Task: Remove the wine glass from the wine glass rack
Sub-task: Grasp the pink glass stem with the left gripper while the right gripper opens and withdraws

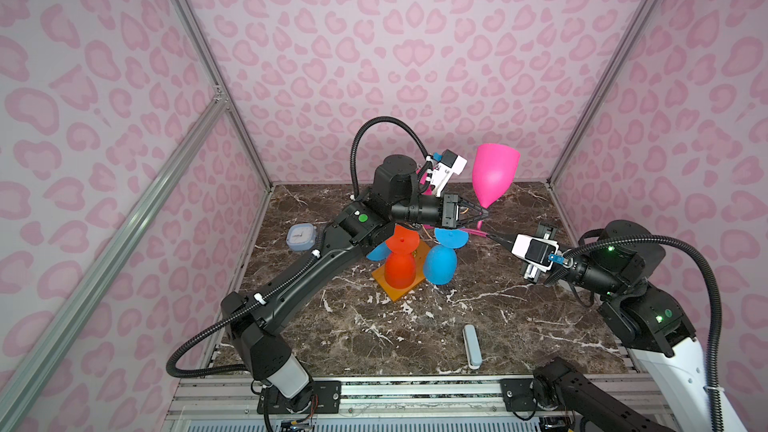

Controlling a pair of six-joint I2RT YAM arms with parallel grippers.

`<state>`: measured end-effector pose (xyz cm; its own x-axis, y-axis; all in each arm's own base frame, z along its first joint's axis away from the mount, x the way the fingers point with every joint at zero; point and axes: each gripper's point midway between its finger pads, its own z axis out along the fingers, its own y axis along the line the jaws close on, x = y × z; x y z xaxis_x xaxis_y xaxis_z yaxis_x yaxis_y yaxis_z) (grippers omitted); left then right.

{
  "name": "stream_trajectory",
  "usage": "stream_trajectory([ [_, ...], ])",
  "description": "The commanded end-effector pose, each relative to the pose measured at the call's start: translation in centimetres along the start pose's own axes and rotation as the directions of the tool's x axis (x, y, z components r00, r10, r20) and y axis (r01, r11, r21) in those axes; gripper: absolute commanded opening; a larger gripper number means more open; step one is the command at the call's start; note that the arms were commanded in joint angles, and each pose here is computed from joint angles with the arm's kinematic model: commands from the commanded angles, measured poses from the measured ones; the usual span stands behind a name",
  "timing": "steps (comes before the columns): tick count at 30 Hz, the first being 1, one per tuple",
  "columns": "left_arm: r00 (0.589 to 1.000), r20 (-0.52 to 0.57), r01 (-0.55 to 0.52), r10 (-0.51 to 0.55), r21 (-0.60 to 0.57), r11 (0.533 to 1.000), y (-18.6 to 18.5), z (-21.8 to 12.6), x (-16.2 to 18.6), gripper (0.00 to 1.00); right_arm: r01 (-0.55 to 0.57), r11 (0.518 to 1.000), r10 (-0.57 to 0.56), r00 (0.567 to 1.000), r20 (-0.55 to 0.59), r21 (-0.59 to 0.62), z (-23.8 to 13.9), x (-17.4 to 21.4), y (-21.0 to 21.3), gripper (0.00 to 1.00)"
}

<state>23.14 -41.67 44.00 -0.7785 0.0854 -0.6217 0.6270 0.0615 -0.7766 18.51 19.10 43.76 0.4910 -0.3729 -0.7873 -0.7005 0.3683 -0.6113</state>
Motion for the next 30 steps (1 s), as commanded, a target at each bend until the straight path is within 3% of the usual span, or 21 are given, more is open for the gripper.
stream_trajectory([
  [1,0.999,0.023,-0.023,0.022,0.036,0.999,-0.8,0.1,-0.8,0.04,0.011,1.000,-0.011,1.000,0.020,0.029,-0.2,-0.6,-0.5,0.06],
  [3,0.999,0.030,-0.031,0.030,0.038,0.999,-1.1,0.0,-1.0,0.04,-0.011,0.997,0.008,0.999,0.045,0.070,-0.4,-1.0,-1.0,0.46],
  [7,0.995,0.067,-0.078,0.077,0.008,0.997,-1.4,-0.6,-1.6,0.04,-0.072,0.989,0.056,0.991,0.122,0.130,-1.2,-2.2,-1.7,0.95],
  [8,0.993,0.078,-0.092,0.092,-0.001,0.996,-1.5,-0.7,-1.8,0.03,-0.077,0.987,0.057,0.988,0.141,0.140,-1.4,-2.5,-1.7,1.00],
  [14,0.961,0.164,-0.209,0.222,-0.095,0.973,-2.0,-2.9,-3.7,0.04,-0.221,0.920,0.150,0.961,0.230,0.324,-3.3,-3.7,-5.3,1.00],
  [18,0.894,0.202,-0.341,0.399,-0.270,0.900,-2.1,-5.7,-5.1,0.04,-0.428,0.788,0.318,0.899,0.302,0.442,-4.5,-3.7,-9.2,0.98],
  [23,0.757,0.193,-0.482,0.624,-0.480,0.733,-2.3,-9.3,-6.4,0.04,-0.609,0.647,0.523,0.792,0.314,0.460,-3.6,-2.9,-12.0,0.93],
  [25,0.698,0.145,-0.523,0.701,-0.566,0.637,-1.9,-10.6,-6.7,0.04,-0.677,0.564,0.610,0.727,0.315,0.472,-3.1,-2.0,-12.9,0.91],
  [30,0.568,-0.021,-0.594,0.823,-0.703,0.392,-0.5,-12.9,-7.3,0.03,-0.796,0.475,0.748,0.590,0.305,0.375,-1.3,-1.6,-13.7,0.85],
])
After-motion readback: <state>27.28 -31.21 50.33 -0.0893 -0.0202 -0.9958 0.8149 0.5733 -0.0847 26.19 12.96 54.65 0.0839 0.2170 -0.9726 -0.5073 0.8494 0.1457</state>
